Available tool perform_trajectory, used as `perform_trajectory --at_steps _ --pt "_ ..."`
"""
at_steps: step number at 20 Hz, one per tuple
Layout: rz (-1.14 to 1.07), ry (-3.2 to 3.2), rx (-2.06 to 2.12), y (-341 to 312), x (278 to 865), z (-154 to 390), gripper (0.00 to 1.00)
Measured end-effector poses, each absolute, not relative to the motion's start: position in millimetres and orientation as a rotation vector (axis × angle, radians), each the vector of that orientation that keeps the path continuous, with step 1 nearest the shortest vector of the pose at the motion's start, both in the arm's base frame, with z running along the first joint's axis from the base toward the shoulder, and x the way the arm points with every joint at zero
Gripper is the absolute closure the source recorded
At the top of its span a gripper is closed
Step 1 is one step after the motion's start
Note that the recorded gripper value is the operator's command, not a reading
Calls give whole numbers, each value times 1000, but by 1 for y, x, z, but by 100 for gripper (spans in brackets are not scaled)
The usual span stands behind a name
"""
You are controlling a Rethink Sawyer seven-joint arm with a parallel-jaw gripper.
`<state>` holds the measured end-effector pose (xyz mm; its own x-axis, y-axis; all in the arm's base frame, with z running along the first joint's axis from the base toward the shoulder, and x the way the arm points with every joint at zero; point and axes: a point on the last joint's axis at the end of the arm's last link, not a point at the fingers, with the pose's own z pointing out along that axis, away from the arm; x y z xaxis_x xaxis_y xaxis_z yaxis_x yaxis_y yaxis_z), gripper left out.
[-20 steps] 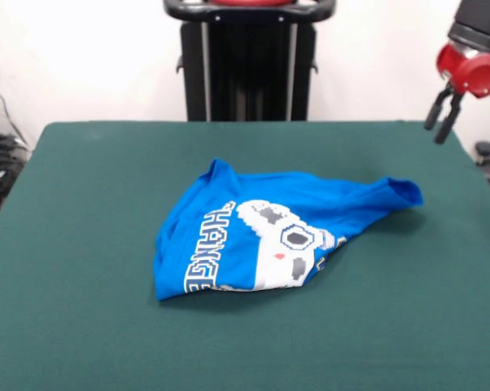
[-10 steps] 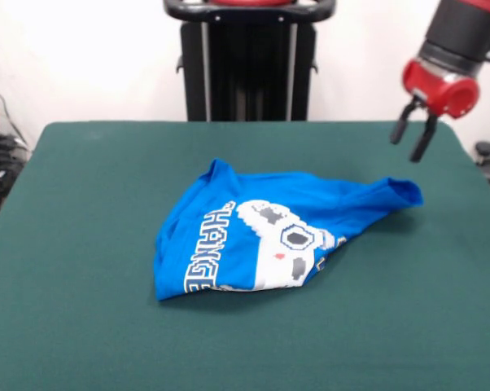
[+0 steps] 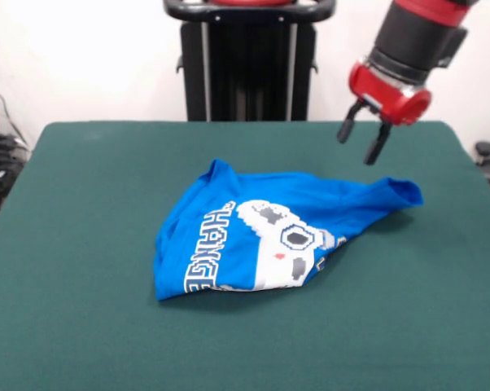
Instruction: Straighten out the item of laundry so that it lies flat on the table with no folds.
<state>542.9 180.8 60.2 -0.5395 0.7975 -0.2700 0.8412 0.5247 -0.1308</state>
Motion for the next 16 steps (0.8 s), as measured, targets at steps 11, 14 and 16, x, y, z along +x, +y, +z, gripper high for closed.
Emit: perform_trajectory --at_steps 11,14,16 --pt "-348 2605 1489 147 591 47 0" --pt "-346 2577 1551 144 607 46 0" --pt "-346 2561 1577 142 618 45 0"
